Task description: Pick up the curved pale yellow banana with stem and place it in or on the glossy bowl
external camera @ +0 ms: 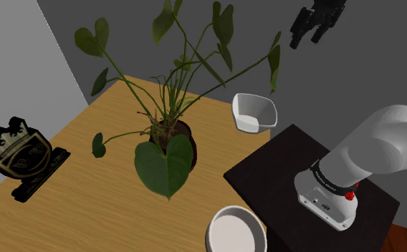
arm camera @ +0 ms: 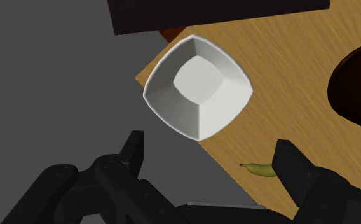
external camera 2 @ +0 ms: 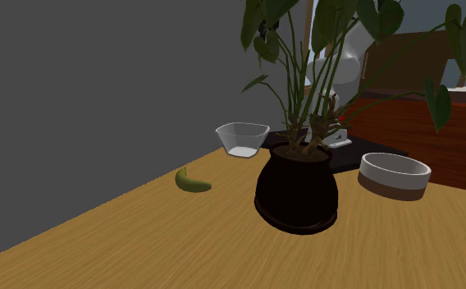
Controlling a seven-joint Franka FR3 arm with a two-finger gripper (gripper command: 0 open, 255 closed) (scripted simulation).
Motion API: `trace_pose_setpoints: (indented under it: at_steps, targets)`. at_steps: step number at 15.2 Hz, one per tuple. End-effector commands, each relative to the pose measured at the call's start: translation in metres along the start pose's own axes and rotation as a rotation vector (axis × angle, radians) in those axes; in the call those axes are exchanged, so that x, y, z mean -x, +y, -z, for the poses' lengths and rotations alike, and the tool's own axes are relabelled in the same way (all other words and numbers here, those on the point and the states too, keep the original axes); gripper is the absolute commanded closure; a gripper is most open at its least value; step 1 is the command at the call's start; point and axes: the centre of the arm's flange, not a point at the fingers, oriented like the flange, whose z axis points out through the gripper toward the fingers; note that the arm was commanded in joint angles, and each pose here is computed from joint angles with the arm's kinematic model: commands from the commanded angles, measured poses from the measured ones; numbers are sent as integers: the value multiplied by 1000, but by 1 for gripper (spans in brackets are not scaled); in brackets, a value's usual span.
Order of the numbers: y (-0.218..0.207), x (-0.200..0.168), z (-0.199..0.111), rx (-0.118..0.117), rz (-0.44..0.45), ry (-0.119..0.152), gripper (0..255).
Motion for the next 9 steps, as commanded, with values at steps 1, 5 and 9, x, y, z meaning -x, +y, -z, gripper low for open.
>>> trace_pose_setpoints:
  at_steps: [1, 5, 9]
  targets:
    - [0, 0, 0, 0, 0, 0, 0]
    - [-24, -23, -39, -11, 0, 6, 0]
    - [-49, -47, -78, -21, -1, 11, 0]
